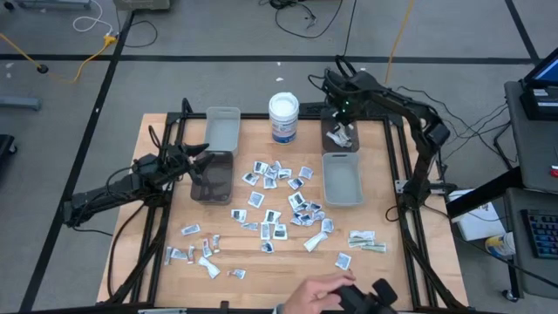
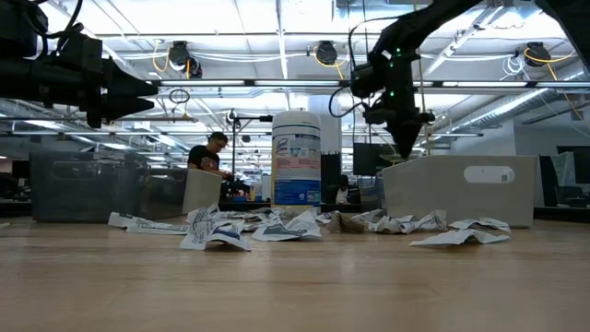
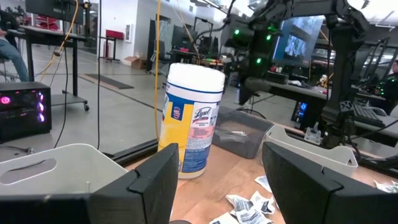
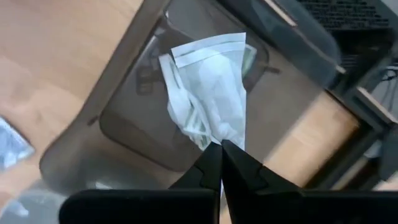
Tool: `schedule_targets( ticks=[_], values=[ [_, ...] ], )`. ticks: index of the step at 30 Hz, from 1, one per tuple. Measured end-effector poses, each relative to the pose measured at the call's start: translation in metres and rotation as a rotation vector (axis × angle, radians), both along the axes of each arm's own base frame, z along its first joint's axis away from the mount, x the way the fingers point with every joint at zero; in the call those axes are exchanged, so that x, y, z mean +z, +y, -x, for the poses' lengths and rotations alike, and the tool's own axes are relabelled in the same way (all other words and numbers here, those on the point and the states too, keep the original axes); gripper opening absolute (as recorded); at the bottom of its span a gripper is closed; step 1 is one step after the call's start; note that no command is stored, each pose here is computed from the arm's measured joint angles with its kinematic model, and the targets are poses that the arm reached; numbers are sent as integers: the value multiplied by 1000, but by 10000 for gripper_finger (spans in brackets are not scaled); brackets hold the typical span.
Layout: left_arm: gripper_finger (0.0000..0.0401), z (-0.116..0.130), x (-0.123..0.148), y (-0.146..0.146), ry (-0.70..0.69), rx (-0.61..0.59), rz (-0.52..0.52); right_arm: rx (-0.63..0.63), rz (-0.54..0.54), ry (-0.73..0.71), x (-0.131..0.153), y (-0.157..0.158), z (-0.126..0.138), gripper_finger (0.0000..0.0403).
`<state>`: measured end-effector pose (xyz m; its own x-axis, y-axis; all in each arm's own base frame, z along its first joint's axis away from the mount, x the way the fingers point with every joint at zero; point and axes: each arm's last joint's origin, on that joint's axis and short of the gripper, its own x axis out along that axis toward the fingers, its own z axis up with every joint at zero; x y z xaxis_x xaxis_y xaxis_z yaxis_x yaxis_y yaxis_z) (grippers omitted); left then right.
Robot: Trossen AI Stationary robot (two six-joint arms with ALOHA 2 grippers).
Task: Pick & Place First Aid Supplies
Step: Put the green bandage into the right black bin
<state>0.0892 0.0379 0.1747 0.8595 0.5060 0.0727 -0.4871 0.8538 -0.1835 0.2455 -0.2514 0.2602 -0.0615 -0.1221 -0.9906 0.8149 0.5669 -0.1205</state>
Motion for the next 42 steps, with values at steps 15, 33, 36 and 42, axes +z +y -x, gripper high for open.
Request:
schedule_targets(
  ticks=[15,33,36,42],
  values=[
    [237,0,0,0,0,0,0,26,-35,35,-69,3,2,0],
    [237,0,0,0,0,0,0,114,25,-18,-54,3,2,152],
    [237,0,0,0,0,0,0,147,45,-33,-45,5,4,174],
    [237,0,0,0,0,0,0,261,92,-58,-19,16,9,187]
  ],
)
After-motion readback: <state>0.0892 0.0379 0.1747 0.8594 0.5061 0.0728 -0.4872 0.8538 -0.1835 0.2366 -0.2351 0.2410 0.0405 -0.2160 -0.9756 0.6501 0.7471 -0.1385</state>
